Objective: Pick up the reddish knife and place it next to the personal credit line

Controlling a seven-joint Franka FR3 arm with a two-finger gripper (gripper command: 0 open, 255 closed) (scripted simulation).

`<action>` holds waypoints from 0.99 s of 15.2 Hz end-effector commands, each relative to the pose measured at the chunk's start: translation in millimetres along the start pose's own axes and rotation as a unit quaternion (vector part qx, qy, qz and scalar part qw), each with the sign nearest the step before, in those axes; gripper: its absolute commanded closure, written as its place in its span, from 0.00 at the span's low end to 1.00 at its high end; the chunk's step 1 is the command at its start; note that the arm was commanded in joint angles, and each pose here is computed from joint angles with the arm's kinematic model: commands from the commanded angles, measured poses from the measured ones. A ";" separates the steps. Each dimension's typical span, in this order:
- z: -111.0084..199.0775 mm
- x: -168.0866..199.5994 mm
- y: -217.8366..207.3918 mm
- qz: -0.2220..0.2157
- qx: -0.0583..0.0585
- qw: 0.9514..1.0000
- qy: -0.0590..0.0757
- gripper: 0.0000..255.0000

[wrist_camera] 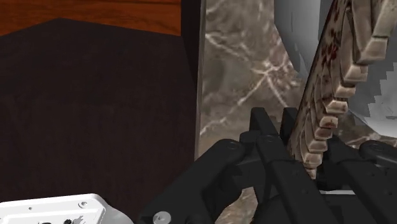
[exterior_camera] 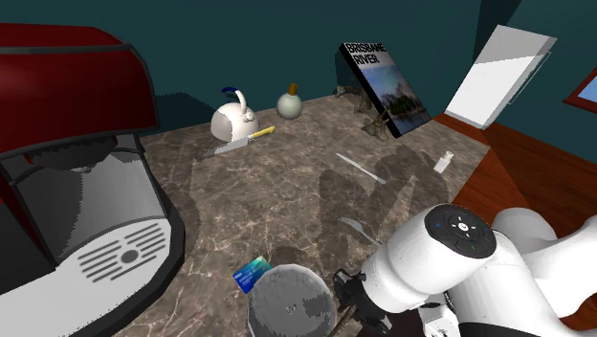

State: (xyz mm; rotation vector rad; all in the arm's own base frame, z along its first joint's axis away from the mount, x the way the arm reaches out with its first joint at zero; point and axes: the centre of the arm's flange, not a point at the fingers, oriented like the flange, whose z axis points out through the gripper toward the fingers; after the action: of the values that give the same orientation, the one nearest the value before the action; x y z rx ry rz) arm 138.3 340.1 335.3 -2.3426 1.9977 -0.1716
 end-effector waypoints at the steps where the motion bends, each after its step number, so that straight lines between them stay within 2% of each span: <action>1: 7.1 -0.2 1.9 0.000 -0.004 1.000 0.003 1.00; 8: 7.1 -0.2 1.9 0.000 -0.003 1.000 0.003 1.00; 9: 7.0 -0.2 2.0 0.000 -0.003 1.000 0.003 0.00; 14: 7.1 -0.2 1.9 0.000 -0.004 1.000 0.003 0.00; 15: -6.1 -0.3 1.8 0.000 -0.004 1.000 0.003 0.00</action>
State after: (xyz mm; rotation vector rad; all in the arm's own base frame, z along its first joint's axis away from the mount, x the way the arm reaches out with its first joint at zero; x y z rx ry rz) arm 136.9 340.4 333.4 -2.3490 2.0034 -0.1726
